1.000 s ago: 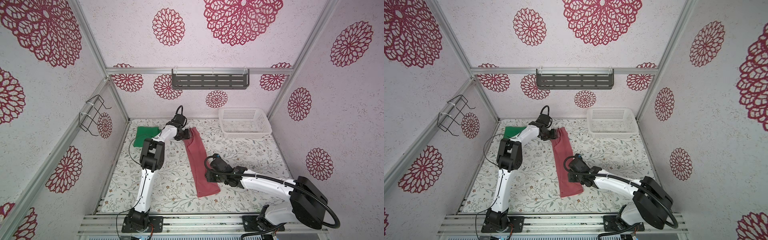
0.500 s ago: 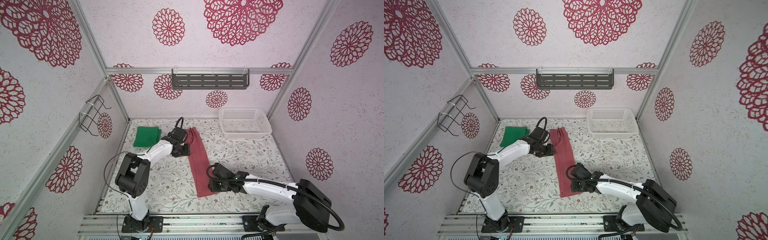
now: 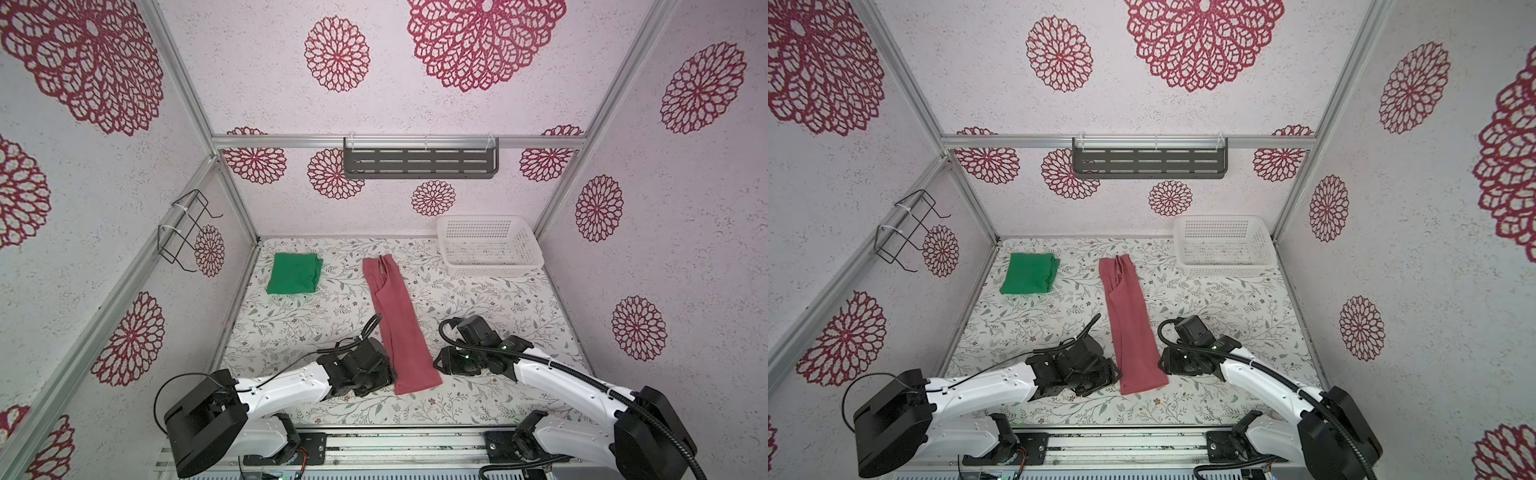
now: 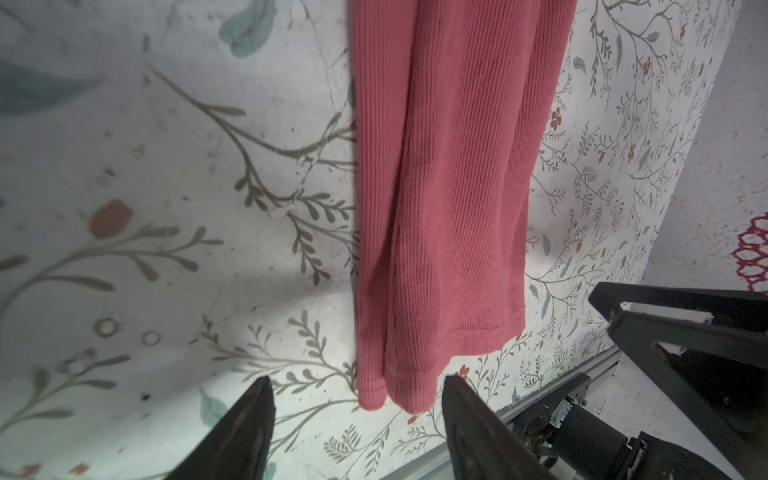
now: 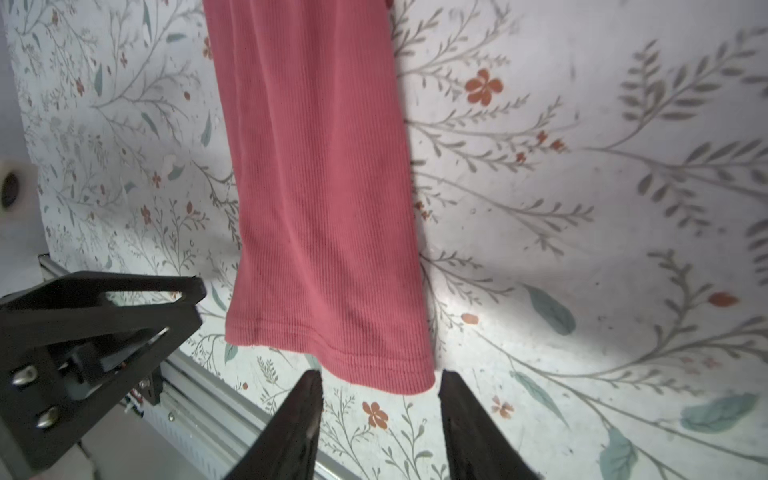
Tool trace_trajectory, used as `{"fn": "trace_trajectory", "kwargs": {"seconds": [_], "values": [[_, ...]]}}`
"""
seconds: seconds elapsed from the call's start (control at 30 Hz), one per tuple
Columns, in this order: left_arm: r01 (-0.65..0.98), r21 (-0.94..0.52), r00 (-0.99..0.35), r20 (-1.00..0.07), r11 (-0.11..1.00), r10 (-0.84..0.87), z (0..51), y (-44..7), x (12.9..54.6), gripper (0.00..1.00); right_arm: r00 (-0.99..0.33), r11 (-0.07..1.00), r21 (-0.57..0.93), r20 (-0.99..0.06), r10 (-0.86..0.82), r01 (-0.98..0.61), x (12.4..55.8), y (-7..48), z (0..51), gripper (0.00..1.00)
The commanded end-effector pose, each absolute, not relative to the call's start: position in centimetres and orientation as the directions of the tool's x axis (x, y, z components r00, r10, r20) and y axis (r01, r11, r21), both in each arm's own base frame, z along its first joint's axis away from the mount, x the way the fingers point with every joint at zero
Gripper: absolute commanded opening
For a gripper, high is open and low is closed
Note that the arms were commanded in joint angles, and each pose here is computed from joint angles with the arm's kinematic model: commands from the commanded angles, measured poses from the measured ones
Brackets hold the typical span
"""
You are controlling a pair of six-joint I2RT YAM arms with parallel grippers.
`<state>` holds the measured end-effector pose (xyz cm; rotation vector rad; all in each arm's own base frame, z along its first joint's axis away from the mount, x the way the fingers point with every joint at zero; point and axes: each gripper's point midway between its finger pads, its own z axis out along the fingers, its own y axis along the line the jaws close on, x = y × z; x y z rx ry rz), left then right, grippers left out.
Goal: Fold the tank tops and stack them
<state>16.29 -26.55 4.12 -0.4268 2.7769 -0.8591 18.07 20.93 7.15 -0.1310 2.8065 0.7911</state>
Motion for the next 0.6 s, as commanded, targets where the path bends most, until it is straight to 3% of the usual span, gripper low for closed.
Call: {"fn": "trace_trajectory", "kwargs": {"seconds": [0.0,0.13,0.57], "values": [[-0.305,-0.702,-0.880,-0.051,0.644,-0.473,5.0,-29.0,17.2,0.66,-0.967,0.790,0.586,-0.252,-0.038,-0.183,17.5,21.9,7.8,0.47],[-0.340,-0.709,-0.865,-0.022,0.617,-0.501,3.3,-29.0,16.6,0.59,-0.972,0.775,0.613,-0.236,-0.004,-0.152,16.8,21.7,6.5,0.47],[-0.386,-0.616,-0.856,-0.038,0.686,-0.516,0.7,-27.3,14.7,0.41,-0.973,0.786,0.604,-0.229,0.009,-0.134,16.5,21.1,4.5,0.46]]}}
